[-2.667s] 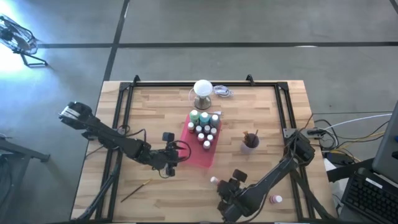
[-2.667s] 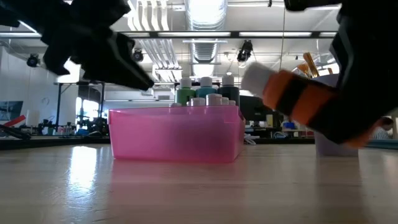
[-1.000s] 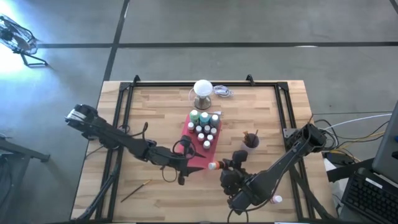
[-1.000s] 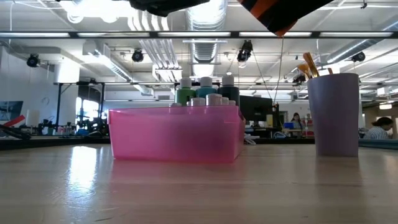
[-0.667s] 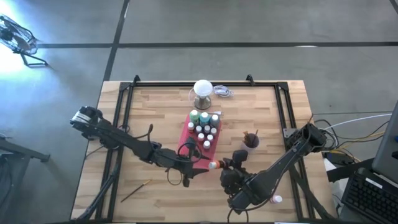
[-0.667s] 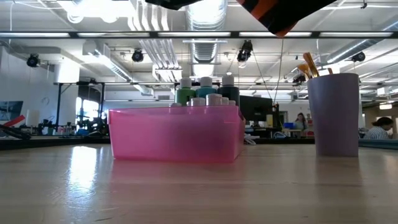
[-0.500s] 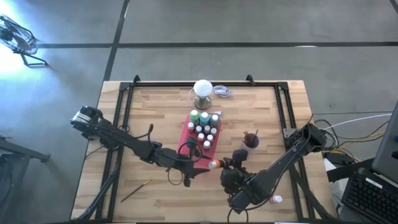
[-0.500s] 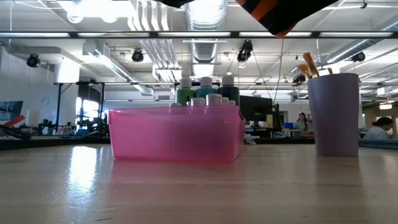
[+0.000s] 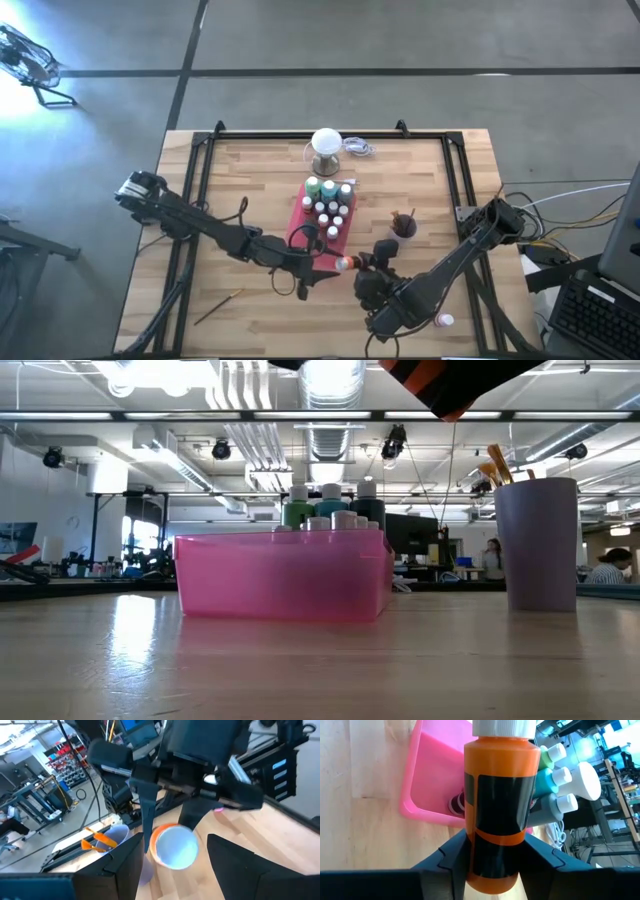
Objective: Pick & Place Paint Supplies
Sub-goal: Put the small orange paint bottle into the red bin
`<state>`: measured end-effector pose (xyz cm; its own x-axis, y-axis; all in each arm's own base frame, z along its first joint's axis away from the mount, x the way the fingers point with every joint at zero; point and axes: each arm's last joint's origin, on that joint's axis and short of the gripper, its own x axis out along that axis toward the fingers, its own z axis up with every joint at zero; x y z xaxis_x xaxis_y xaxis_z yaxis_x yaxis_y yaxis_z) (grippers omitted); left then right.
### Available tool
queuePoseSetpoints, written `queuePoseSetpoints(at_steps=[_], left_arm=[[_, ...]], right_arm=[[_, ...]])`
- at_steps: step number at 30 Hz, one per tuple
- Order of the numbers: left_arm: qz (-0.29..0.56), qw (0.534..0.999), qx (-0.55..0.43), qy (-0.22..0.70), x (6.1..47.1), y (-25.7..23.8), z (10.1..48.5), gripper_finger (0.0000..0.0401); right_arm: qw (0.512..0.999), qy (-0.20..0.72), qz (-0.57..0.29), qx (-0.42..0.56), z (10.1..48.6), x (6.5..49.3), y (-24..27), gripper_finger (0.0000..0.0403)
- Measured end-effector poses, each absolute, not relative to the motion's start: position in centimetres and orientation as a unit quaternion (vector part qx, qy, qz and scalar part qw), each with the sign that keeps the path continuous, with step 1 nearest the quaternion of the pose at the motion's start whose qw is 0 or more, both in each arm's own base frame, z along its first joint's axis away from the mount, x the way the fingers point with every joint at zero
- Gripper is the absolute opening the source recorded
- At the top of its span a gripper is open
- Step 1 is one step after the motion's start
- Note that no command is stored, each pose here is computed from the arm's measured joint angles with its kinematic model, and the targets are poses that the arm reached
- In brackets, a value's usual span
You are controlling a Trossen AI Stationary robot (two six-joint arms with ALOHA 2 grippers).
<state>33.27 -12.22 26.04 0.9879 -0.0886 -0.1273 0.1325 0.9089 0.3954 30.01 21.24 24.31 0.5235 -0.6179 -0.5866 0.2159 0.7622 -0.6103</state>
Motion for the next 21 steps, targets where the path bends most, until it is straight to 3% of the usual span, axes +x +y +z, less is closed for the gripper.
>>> queuePoseSetpoints(at_steps=[8, 21], left_arm=[[-0.055, 0.972, 0.221, 0.06, 34.6, -12.3, 25.3, 0.0223], [-0.053, 0.973, 0.218, 0.056, 34.7, -12.3, 25.3, 0.0216]], right_arm=[[0.839, 0.421, -0.249, -0.24, 24.3, 30.0, 21.2, 0.0121], [0.837, 0.423, -0.251, -0.24, 24.3, 29.9, 21.2, 0.0127]])
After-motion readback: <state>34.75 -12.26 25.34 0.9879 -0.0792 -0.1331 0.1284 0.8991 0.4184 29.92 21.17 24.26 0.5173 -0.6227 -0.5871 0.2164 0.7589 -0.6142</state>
